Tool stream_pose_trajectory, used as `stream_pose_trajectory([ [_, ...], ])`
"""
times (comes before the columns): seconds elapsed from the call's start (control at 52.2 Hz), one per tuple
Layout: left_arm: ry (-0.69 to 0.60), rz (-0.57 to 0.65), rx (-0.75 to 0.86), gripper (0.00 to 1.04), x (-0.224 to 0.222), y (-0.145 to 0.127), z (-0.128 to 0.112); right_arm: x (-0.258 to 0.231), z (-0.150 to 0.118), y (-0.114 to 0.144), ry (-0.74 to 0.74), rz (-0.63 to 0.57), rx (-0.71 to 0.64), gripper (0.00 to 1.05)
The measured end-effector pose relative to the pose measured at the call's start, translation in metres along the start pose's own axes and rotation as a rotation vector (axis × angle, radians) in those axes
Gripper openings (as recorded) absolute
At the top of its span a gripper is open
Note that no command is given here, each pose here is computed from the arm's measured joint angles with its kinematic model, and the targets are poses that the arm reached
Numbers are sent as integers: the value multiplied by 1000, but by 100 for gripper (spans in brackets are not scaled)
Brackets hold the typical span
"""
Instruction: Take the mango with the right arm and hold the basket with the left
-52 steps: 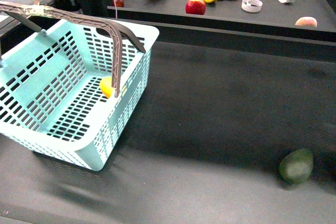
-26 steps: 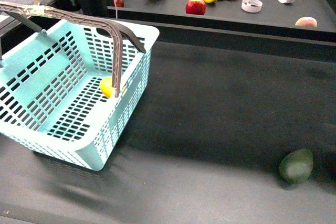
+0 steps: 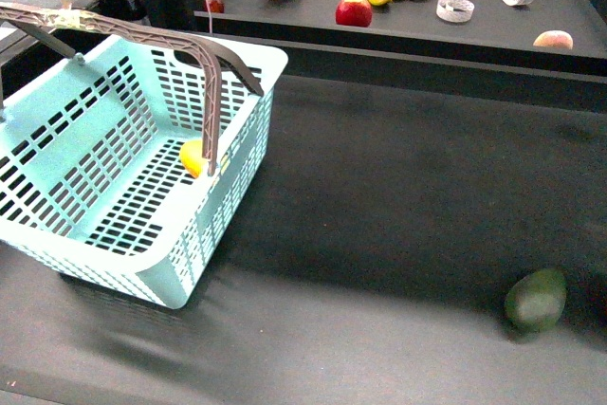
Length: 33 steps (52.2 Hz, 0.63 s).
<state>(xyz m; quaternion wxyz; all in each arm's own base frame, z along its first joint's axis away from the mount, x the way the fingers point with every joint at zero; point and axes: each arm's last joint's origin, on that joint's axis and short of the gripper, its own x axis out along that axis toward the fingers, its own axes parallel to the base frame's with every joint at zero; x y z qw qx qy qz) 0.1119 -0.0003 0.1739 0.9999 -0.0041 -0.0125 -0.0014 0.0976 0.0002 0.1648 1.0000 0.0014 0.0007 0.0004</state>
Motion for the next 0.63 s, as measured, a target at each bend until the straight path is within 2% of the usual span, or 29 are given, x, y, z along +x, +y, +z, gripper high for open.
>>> stream_pose_trajectory([
  [0.306, 34, 0, 0, 4, -11, 0, -5, 0, 0, 0, 0, 0, 0, 97],
  [0.632, 7, 0, 0, 4, -15, 0, -3, 0, 0, 0, 0, 0, 0, 97],
])
